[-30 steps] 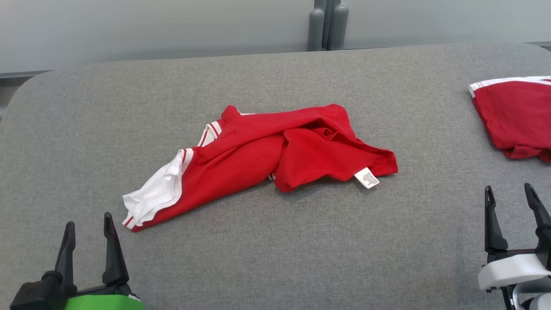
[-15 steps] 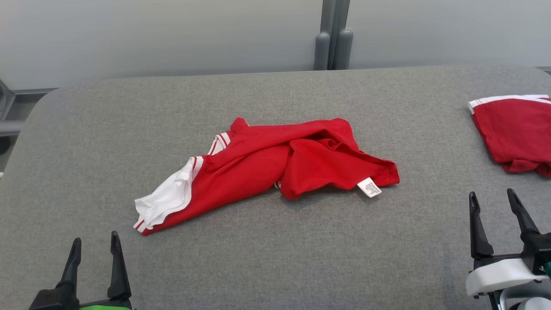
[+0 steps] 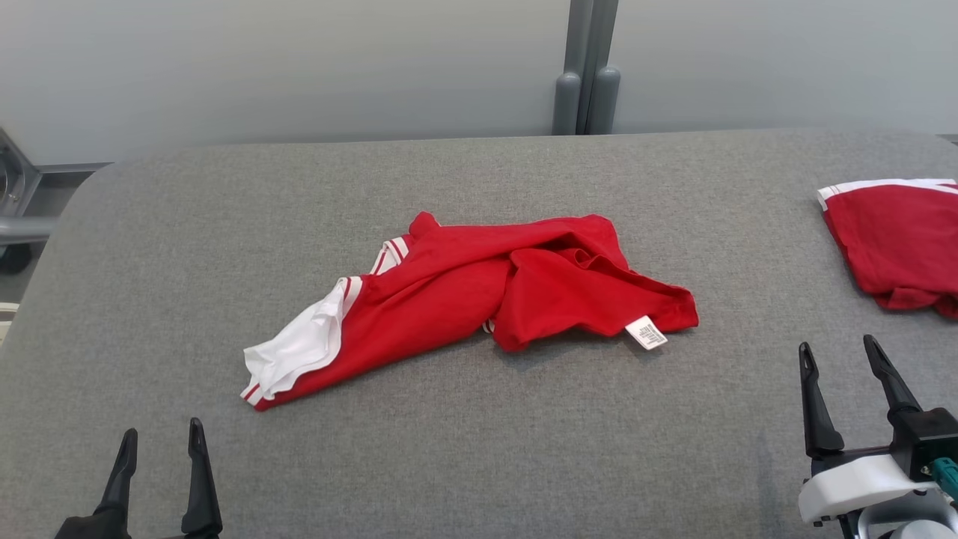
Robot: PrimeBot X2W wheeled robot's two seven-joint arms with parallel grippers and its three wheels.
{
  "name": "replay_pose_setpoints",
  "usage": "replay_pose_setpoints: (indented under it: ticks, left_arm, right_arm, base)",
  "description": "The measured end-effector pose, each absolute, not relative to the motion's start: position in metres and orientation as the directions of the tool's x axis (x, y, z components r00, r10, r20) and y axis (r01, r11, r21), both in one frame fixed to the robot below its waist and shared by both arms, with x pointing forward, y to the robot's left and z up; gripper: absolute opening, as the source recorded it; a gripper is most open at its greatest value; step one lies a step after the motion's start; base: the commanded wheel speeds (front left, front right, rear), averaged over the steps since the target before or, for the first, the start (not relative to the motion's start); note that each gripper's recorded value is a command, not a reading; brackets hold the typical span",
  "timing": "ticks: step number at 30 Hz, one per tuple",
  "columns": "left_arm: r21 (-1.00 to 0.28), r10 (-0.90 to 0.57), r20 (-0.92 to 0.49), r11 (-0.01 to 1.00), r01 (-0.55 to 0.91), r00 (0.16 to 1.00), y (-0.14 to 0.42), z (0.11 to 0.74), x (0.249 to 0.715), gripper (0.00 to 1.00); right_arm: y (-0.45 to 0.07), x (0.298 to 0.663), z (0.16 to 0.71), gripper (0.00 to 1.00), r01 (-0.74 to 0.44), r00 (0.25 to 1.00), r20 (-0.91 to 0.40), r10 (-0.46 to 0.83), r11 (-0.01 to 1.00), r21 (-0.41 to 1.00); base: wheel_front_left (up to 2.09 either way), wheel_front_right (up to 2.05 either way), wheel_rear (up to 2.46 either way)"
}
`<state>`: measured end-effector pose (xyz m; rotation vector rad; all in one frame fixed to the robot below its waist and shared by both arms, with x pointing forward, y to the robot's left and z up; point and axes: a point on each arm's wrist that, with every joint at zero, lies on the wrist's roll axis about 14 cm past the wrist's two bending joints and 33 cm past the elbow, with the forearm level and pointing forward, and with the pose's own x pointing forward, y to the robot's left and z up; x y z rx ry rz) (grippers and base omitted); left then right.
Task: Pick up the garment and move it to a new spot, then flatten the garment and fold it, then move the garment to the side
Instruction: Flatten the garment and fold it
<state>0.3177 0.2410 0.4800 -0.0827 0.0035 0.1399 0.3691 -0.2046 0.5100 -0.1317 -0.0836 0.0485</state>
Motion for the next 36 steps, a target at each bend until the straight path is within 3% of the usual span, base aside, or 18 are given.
replay_pose_setpoints:
  ticks: [20,26,30,36]
  left_arm:
    - [-0.094,0.079,-0.046,0.992,-0.083,0.996,0.224,0.467,0.329,1.00]
    - [-0.109,-0.021,-0.030,0.994,0.018,0.999,0.193,0.481,0.372,1.00]
    - [-0.096,-0.116,-0.103,0.990,0.107,0.988,0.160,0.479,0.418,1.00]
    - [-0.076,-0.140,-0.211,0.989,0.126,0.968,0.145,0.458,0.442,1.00]
  right_arm:
    - [-0.197,0.377,0.504,1.00,-0.057,0.996,0.068,0.063,0.994,-0.090]
    - [-0.176,0.407,0.509,1.00,-0.124,0.988,0.087,0.130,0.990,-0.068]
    - [-0.154,0.455,0.513,1.00,-0.214,0.974,0.062,0.220,0.973,-0.083]
    - [-0.134,0.496,0.515,1.00,-0.289,0.956,0.026,0.293,0.950,-0.118]
  base:
    - [0.00,0.00,0.00]
    - [0.00,0.00,0.00]
    - [0.00,0.00,0.00]
    - [0.00,0.00,0.00]
